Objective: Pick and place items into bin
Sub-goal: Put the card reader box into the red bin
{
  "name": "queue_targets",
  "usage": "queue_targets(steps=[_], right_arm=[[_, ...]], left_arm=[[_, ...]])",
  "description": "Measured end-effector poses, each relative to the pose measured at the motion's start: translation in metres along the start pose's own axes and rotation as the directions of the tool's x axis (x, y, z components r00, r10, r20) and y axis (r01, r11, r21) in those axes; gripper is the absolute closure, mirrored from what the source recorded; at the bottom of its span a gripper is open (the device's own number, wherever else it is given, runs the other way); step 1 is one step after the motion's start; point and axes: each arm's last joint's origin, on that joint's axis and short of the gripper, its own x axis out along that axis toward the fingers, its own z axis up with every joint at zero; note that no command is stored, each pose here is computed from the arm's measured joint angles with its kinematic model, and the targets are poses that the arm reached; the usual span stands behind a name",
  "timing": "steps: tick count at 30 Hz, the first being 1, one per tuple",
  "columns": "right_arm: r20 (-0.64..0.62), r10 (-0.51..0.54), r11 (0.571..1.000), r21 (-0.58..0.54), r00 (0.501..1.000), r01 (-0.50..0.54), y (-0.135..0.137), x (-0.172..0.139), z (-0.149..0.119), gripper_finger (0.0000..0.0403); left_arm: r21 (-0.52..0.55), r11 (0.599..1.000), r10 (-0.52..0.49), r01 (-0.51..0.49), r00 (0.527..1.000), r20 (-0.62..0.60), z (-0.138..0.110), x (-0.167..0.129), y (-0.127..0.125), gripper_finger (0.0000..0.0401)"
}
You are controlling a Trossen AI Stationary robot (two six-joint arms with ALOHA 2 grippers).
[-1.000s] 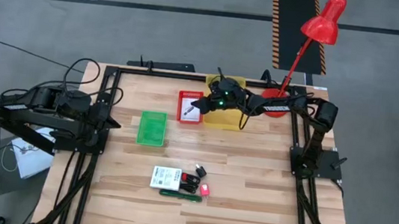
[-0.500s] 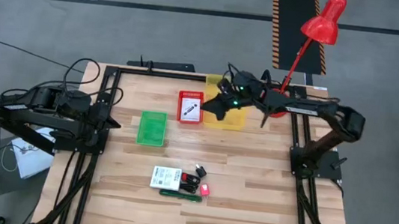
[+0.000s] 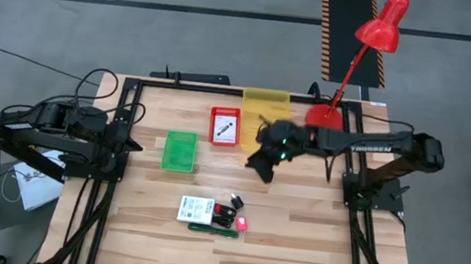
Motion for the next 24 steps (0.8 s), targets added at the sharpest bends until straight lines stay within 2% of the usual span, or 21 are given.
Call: queue_targets(steps=[4,8,12,15,19,24], right_arm=[[-0.033,-0.018,0.997,-0.077,0.999,0.015,0.026,0.016,-0.017,0.028],[-0.082,-0.09,0.958,-0.28,0.993,0.063,0.047,0.037,-0.043,0.028],[-0.057,-0.177,0.868,-0.48,0.983,0.128,0.069,0.05,-0.063,0.028],[-0.027,-0.242,0.804,-0.565,0.97,0.185,0.081,0.06,-0.072,0.028],[0.05,-0.266,0.718,-0.656,0.963,0.233,0.104,0.067,-0.073,0.028],[0.09,-0.306,0.556,-0.791,0.948,0.255,0.125,0.079,-0.082,0.028]], left_arm=[[0.006,1.0,0.001,-0.001,1.0,0.001,0.0,0.0,0.0,0.0401],[-0.002,1.0,0.0,0.0,1.0,0.001,0.0,0.0,0.0,0.0401],[0.007,1.0,0.0,0.0,1.0,0.001,0.0,0.0,0.0,0.0401],[-0.001,1.0,0.0,0.0,1.0,0.001,0.0,0.0,0.0,0.0401],[0.006,1.0,0.0,0.0,1.0,0.002,0.0,0.0,0.0,0.0401],[-0.002,1.0,0.0,0.0,1.0,0.002,0.0,0.0,0.0,0.0401]])
